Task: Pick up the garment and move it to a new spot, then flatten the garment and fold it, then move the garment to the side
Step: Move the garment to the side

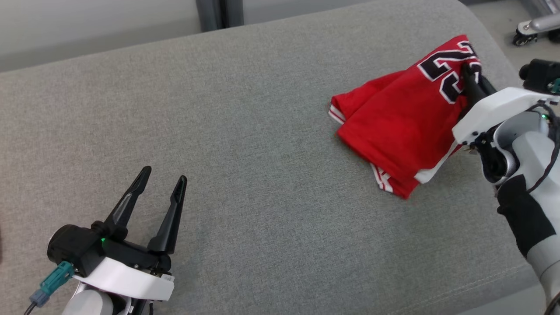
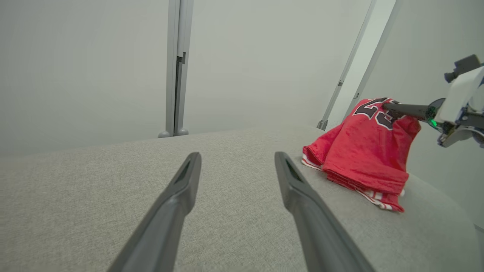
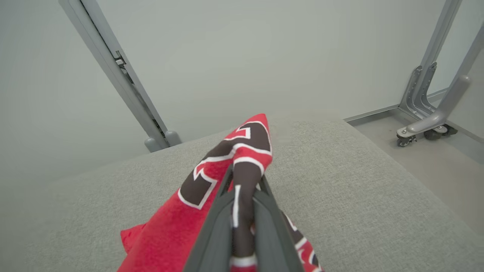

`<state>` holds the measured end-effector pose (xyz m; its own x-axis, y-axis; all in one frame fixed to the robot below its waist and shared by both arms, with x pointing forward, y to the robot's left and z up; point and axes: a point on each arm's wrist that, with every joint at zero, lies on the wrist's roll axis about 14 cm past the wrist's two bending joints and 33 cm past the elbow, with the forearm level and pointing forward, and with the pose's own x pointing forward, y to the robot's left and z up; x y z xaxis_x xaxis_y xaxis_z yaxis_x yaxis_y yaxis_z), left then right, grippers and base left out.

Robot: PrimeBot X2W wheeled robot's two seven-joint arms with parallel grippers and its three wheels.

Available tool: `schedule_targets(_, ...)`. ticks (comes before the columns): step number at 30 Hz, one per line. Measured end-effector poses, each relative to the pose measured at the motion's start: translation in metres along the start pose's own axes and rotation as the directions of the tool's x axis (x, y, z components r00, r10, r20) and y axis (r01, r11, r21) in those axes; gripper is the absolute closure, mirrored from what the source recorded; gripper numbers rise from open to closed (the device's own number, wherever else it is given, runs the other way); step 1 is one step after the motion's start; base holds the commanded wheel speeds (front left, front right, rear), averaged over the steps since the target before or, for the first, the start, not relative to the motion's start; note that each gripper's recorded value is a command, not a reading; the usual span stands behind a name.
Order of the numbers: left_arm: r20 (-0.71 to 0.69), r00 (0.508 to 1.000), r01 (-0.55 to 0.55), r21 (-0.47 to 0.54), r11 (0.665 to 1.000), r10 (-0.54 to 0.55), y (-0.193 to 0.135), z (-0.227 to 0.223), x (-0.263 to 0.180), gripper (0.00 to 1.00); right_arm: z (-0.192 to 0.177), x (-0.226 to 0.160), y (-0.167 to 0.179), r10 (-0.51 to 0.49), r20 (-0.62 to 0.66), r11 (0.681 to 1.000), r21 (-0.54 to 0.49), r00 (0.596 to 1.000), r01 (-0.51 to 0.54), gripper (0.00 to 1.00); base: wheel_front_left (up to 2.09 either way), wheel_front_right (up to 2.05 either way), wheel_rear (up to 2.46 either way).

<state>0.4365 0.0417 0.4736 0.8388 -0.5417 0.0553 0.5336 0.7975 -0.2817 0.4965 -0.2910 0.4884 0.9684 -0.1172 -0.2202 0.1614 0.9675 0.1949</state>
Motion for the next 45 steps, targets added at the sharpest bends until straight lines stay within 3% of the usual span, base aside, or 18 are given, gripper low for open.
schedule_targets(8, -0.027, 1.000, -0.011, -0.014, 1.000, 0.011, 0.017, -0.014, 0.006, 0.00, -0.012, 0.016, -0.036, -0.133, -0.030, 0.991, -0.010, 0.991, 0.133, 1.00, 0.00, 0.00, 0.00)
schedule_targets(19, -0.037, 0.999, -0.004, -0.029, 1.000, 0.003, 0.019, -0.020, 0.009, 0.00, -0.012, 0.013, -0.064, -0.201, -0.028, 0.978, -0.058, 0.979, 0.199, 1.00, 0.00, 0.00, 0.00)
schedule_targets(20, -0.036, 0.999, -0.004, -0.029, 1.000, 0.003, 0.019, -0.019, 0.009, 0.00, -0.016, 0.011, -0.067, -0.211, -0.042, 0.976, -0.059, 0.977, 0.208, 0.77, 0.00, 0.00, 0.00)
schedule_targets(21, -0.035, 0.999, -0.005, -0.030, 1.000, 0.004, 0.018, -0.019, 0.009, 0.00, -0.021, 0.008, -0.070, -0.218, -0.061, 0.975, -0.062, 0.974, 0.215, 0.45, 0.00, 0.00, 0.00)
schedule_targets(22, -0.034, 0.999, -0.006, -0.030, 1.000, 0.005, 0.018, -0.018, 0.008, 0.00, -0.026, 0.006, -0.071, -0.222, -0.080, 0.974, -0.070, 0.972, 0.217, 0.00, 0.00, 0.00, 0.00)
schedule_targets(28, -0.018, 1.000, -0.014, -0.026, 1.000, 0.014, 0.015, -0.010, 0.005, 0.00, -0.026, 0.000, -0.066, -0.215, -0.098, 0.974, -0.092, 0.972, 0.206, 0.00, 0.00, 0.00, 0.00)
schedule_targets(34, 0.026, 0.999, -0.035, -0.020, 0.999, 0.035, 0.011, 0.008, 0.001, 0.00, 0.000, -0.004, -0.055, -0.180, -0.017, 0.974, -0.145, 0.983, 0.176, 0.00, 0.00, 0.00, 0.00)
schedule_targets(40, 0.100, 0.988, -0.114, -0.004, 0.994, 0.113, 0.017, 0.038, -0.016, 0.00, 0.045, -0.006, -0.006, -0.058, 0.130, 0.984, -0.159, 0.990, 0.079, 0.00, 0.00, 0.00, 0.00)
schedule_targets(45, 0.175, 0.961, -0.224, 0.033, 0.974, 0.215, 0.033, 0.067, -0.045, 0.00, 0.068, -0.025, 0.033, 0.046, 0.245, 0.986, -0.168, 0.968, -0.004, 0.00, 0.00, 0.00, 0.00)
